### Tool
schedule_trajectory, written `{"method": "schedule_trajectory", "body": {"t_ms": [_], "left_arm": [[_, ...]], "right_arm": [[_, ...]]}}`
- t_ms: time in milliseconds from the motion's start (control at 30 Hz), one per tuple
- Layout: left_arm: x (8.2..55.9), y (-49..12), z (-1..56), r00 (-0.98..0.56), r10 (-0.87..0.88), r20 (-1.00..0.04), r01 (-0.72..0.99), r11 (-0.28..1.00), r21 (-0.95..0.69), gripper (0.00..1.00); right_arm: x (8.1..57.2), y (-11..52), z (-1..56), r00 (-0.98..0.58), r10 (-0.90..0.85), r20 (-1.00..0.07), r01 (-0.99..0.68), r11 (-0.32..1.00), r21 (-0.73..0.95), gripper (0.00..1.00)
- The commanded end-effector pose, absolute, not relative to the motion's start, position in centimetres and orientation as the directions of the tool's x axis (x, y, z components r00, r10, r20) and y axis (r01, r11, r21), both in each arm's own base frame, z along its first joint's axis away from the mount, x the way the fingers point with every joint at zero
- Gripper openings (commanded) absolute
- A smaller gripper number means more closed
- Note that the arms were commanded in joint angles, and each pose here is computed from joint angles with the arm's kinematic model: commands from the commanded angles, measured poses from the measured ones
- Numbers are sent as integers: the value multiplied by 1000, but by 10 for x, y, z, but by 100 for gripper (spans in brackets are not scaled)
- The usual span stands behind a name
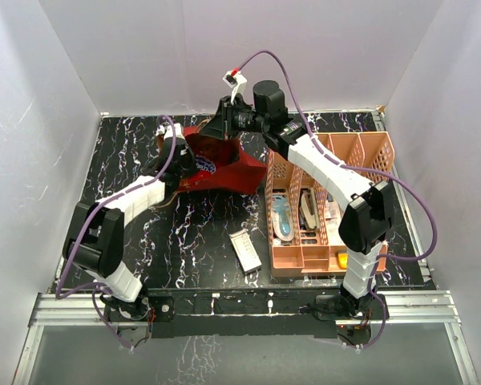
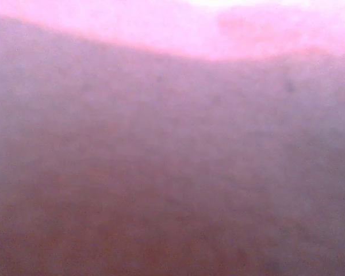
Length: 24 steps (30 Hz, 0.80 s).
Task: Take the snacks out of the paper bag
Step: Take out the snack from the paper bag.
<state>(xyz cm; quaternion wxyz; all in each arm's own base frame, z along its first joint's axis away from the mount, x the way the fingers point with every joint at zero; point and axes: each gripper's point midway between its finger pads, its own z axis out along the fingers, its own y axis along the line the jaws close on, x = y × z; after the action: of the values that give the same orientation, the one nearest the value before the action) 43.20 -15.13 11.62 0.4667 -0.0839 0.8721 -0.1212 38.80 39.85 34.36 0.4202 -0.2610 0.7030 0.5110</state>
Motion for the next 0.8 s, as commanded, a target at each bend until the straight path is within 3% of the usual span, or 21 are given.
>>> {"method": "schedule_trajectory", "body": {"t_ms": [0,767], "left_arm": [[421,-160,157,-543,-270,-795,17,943,-332,0],[375,-153,270,-465,-286,-838,117,918,-379,0]], "right_arm": [[378,388,385,-402,119,-908,-844,336,418,8],[396,376,372,-373,120,-920,-800,462,384,8]]}}
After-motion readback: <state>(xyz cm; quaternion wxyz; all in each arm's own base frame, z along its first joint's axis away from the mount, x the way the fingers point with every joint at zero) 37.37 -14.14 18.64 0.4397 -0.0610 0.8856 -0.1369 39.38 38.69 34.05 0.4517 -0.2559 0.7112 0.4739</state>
